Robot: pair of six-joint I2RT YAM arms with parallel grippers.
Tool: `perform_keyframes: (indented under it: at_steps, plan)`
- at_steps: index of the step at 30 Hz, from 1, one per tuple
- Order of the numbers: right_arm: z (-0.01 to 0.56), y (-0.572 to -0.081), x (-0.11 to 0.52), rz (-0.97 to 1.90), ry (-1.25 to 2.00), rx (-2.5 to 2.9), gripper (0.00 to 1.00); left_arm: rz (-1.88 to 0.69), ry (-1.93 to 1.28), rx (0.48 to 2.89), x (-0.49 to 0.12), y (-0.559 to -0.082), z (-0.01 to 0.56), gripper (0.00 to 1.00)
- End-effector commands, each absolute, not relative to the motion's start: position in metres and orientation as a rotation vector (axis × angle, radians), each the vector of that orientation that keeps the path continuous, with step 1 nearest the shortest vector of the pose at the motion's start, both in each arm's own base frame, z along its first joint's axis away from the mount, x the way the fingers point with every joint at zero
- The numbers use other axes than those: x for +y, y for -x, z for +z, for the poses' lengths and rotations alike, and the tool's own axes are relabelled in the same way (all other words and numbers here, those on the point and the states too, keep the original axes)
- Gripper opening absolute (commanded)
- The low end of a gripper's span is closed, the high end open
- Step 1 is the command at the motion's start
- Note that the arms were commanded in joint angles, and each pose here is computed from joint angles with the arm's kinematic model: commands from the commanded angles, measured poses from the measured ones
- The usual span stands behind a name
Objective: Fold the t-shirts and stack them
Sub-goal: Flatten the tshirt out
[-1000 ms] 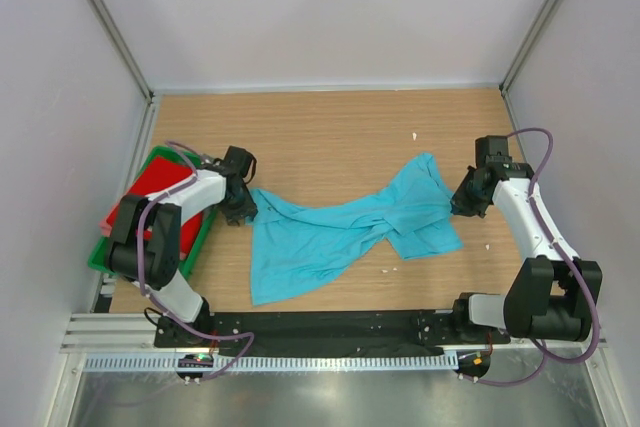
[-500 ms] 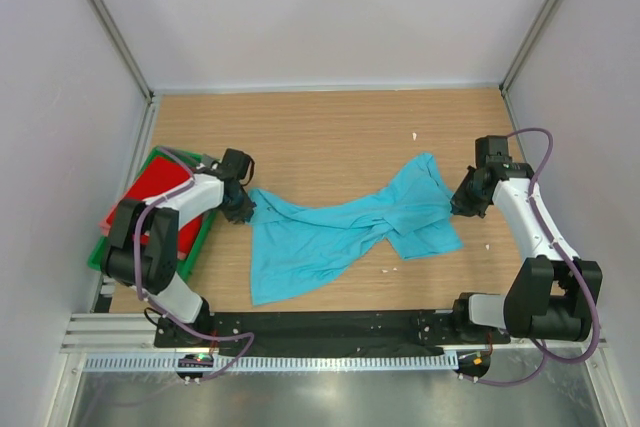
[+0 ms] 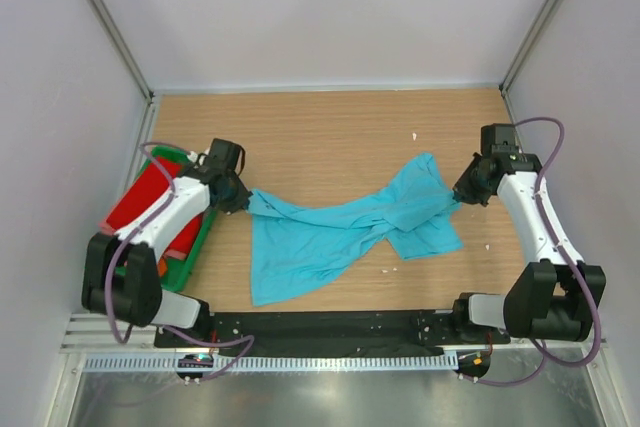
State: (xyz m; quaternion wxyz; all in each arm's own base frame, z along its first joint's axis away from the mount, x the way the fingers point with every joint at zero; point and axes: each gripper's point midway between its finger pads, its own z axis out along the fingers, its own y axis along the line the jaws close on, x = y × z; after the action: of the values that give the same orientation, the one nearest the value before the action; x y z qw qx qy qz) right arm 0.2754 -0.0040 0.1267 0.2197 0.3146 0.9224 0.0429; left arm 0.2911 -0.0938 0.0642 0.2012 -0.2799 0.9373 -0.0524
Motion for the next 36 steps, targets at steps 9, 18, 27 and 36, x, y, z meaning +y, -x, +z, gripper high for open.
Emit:
perform_keyframes:
  at_steps: [9, 18, 27, 36]
  plan:
    - [0.328, -0.364, -0.048, 0.322, -0.99, 1.912, 0.01, -0.305, 0.537, 2.073, -0.076, -0.326, 0.327, 0.0]
    - [0.52, -0.368, -0.046, 0.531, -0.833, 1.444, 0.01, -0.432, 0.341, 1.803, -0.088, -0.343, 0.447, 0.0]
    - [0.636, -0.303, -0.026, 0.58, -0.613, 1.16, 0.01, -0.508, 0.221, 1.543, -0.087, -0.308, 0.548, 0.0]
    - [0.69, -0.174, -0.013, 0.453, -0.471, 0.901, 0.01, -0.531, 0.151, 1.38, -0.074, -0.236, 0.59, 0.0]
